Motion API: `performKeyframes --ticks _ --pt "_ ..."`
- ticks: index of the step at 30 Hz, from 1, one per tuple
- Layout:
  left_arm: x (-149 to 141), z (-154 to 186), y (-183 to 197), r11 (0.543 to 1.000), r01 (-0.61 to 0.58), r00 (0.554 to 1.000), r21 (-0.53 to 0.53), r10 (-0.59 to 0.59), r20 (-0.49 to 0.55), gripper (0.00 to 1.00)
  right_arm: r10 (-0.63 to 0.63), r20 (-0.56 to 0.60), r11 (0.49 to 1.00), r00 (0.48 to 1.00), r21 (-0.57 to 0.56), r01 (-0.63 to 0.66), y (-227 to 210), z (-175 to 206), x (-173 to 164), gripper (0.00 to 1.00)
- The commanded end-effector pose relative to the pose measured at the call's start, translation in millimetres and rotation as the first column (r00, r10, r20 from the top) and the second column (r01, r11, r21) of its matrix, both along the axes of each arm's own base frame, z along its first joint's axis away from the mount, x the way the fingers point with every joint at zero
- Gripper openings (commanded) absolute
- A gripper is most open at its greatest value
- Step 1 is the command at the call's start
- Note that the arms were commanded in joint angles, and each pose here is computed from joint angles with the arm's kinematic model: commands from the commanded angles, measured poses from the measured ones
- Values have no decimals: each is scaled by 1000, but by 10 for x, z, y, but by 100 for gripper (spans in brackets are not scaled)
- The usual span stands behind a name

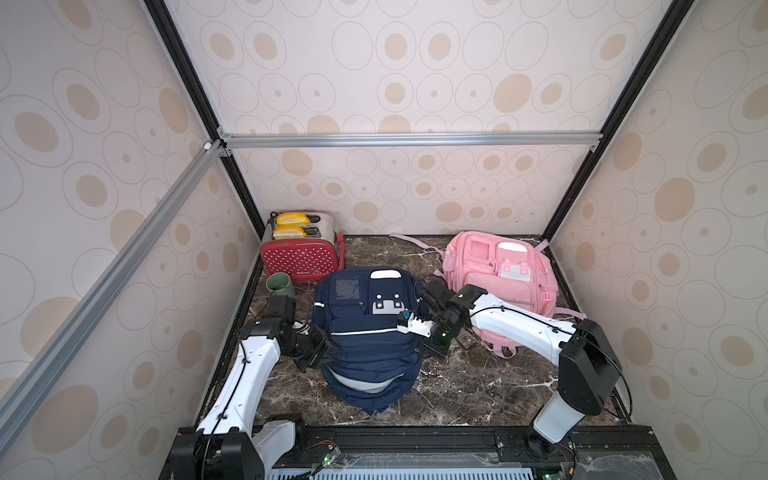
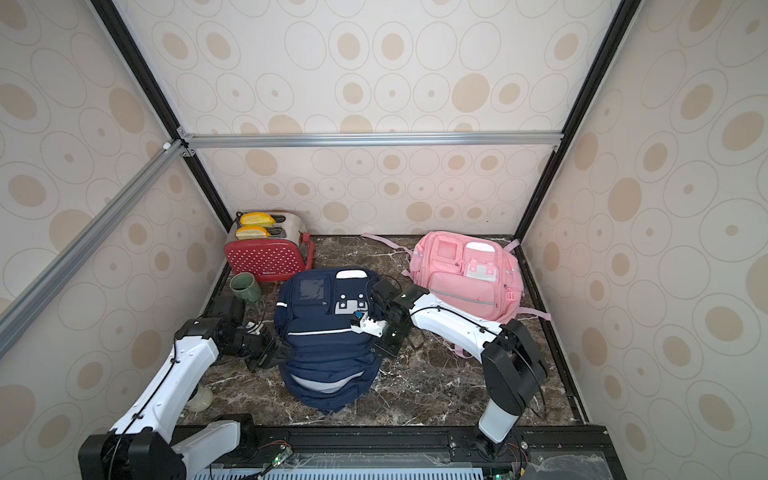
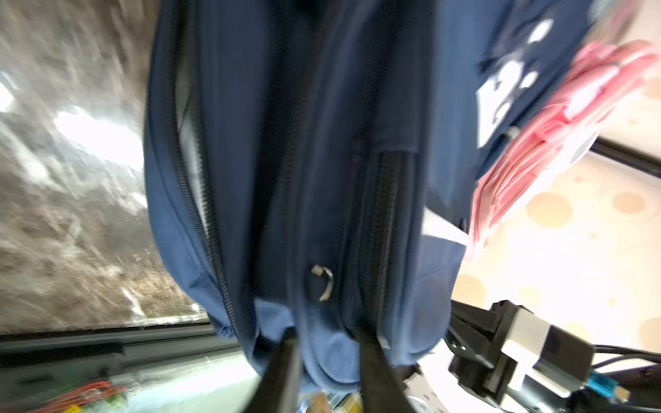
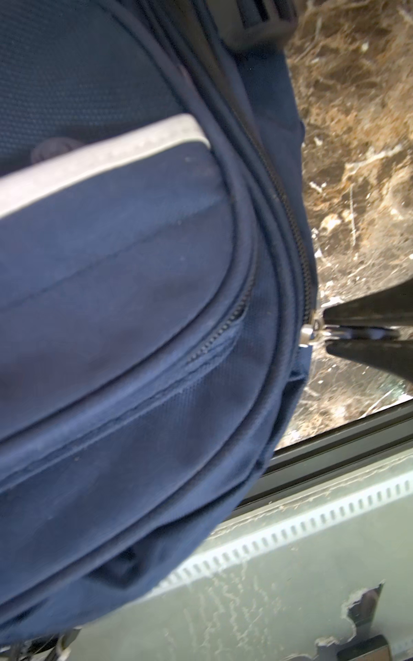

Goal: Zip up the backpack
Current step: Zip the zipper on the backpack.

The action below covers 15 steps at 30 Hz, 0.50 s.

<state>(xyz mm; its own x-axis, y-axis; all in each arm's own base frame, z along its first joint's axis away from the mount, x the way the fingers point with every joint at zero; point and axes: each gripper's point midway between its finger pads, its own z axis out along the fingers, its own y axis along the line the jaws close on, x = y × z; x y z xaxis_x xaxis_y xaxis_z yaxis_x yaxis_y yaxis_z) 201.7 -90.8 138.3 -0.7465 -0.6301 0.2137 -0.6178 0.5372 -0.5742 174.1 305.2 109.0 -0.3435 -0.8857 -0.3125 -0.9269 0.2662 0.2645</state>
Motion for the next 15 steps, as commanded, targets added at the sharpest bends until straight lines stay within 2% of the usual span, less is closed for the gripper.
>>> performKeyframes --ticks 1,5,9,15 --pt "79 340 -107 999 -24 992 -24 27 120 42 -60 35 989 998 139 55 341 270 121 0" --pt "-21 359 -397 993 -56 990 -106 69 121 44 -40 52 989 998 141 32 423 269 103 0" --pt "-98 335 -551 985 -98 987 -143 115 116 45 -52 65 987 997 152 42 476 286 110 0" --pt "34 394 -769 983 -88 983 -159 111 143 47 -33 89 987 995 160 19 558 309 68 0"
